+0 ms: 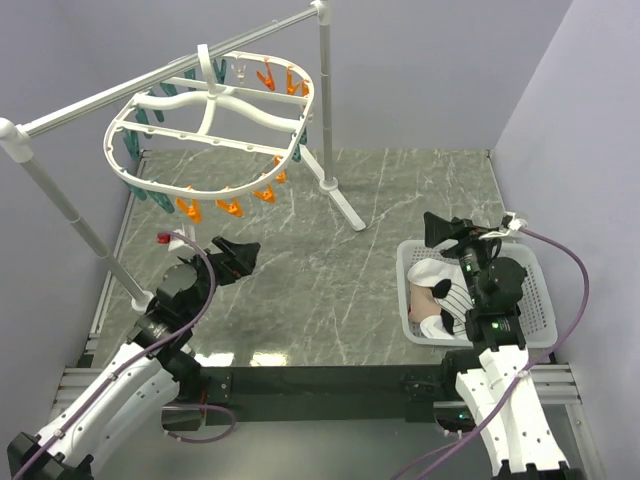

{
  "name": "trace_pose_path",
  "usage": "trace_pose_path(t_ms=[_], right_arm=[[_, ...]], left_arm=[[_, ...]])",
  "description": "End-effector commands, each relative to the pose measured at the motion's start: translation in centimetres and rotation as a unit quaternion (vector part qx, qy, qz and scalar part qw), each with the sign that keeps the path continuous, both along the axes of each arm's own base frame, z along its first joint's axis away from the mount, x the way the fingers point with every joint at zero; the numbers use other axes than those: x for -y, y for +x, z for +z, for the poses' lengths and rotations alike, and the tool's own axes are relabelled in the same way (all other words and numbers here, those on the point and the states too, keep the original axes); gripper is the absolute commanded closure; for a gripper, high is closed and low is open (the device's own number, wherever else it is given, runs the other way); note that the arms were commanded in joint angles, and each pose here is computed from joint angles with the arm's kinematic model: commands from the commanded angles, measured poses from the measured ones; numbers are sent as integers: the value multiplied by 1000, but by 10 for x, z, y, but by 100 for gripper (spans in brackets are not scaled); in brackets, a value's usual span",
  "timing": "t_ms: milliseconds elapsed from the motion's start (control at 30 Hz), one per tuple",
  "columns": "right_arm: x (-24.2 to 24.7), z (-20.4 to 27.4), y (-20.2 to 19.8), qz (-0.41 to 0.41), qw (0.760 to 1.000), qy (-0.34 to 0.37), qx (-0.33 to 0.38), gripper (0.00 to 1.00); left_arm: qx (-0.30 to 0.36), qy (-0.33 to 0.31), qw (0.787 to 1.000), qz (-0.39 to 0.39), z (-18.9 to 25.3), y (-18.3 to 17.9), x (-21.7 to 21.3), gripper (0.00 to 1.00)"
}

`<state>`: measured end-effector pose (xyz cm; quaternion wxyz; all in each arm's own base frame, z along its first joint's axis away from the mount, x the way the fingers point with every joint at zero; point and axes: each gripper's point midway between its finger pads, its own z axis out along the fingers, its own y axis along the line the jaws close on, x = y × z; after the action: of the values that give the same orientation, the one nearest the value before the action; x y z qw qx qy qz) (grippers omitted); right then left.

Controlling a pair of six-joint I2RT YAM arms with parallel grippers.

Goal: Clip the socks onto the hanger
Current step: Pick up the sock from the bin.

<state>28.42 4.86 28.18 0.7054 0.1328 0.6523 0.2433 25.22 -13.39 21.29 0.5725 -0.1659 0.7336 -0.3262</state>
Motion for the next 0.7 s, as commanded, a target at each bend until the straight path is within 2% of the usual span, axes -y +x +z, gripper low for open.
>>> trace_pose_path(t_ms=[0, 67, 133, 233, 467, 667], right_arm=[[-3, 3, 6, 9, 1000, -11, -6, 10], [-3, 1, 10, 10, 1000, -15, -15, 9], [1, -1, 12, 0, 1000, -14, -23, 6], [2, -7, 17, -5, 999, -13, -38, 4], [5, -15, 20, -16, 998, -3, -56, 3], [21, -34, 17, -65, 992, 16, -106, 3]], left_arm=[[1, -6, 1000, 9, 8, 6, 0, 1], [-14, 0, 1000, 18, 2, 10, -1, 0], [-20, 10, 1000, -12, -3, 10, 10, 1], [12, 23, 997, -67, 3, 8, 28, 1], [59, 31, 990, -123, -1, 6, 50, 5], [62, 39, 981, -180, -12, -9, 90, 9]])
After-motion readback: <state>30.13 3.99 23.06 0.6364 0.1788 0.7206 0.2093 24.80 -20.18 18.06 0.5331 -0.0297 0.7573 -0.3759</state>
